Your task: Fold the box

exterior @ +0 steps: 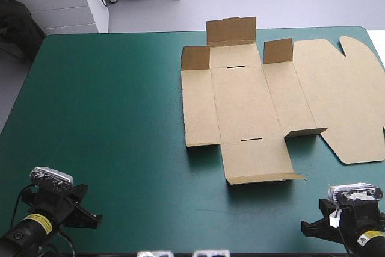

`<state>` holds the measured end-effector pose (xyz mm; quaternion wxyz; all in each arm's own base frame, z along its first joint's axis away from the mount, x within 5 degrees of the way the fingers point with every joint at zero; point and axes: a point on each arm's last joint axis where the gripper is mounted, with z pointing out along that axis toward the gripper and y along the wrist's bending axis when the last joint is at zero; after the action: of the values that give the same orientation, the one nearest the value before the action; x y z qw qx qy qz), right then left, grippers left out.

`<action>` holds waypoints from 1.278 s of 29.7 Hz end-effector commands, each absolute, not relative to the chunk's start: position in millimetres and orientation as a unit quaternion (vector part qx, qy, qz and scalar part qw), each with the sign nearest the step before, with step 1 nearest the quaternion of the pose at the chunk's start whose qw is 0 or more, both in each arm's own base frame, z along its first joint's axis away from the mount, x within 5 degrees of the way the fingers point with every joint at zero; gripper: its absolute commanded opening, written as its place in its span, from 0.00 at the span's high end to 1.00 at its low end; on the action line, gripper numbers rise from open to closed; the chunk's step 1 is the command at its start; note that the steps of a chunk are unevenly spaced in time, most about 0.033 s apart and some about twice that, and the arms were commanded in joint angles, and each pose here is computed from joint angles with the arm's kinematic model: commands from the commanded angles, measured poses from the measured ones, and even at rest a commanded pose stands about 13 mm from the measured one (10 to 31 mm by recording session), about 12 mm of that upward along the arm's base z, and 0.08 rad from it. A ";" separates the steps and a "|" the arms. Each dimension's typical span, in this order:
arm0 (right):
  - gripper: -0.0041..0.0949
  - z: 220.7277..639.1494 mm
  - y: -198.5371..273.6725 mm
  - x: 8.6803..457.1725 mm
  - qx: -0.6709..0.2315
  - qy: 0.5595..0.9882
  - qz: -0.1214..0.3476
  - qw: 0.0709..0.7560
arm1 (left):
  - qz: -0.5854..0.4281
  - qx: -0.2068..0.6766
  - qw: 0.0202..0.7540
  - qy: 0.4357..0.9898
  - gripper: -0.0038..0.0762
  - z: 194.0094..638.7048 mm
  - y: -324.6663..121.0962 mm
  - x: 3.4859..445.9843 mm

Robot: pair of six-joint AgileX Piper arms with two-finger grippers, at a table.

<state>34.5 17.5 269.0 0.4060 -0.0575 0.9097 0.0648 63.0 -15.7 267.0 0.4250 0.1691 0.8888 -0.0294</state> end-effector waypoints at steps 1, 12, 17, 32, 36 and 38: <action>0.97 280.1 17.8 38.3 -0.057 0.894 0.066 0.439 | -0.037 0.166 0.448 0.878 0.96 283.0 -19.0 69.3; 0.97 280.1 17.8 38.3 -0.057 0.894 0.066 0.439 | -0.039 0.164 0.459 0.872 0.96 355.9 -40.2 117.7; 0.97 280.1 17.8 38.3 -0.057 0.894 0.066 0.439 | -0.036 0.167 0.447 0.878 0.96 377.5 -58.9 159.6; 0.97 280.1 17.8 38.3 -0.057 0.894 0.066 0.439 | -0.095 0.125 0.404 0.901 0.96 387.5 -109.7 271.9; 0.97 280.1 17.8 38.3 -0.057 0.894 0.066 0.439 | -0.165 0.082 0.376 0.908 0.96 373.6 -108.2 298.0; 0.97 280.1 17.8 38.3 -0.057 0.894 0.066 0.439 | -0.210 0.056 0.357 0.909 0.96 363.7 -104.0 311.4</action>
<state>34.5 17.5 269.0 0.4060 -0.0575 0.9097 0.0648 299.7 -107.5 349.9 0.3267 0.0917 0.9303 -0.1392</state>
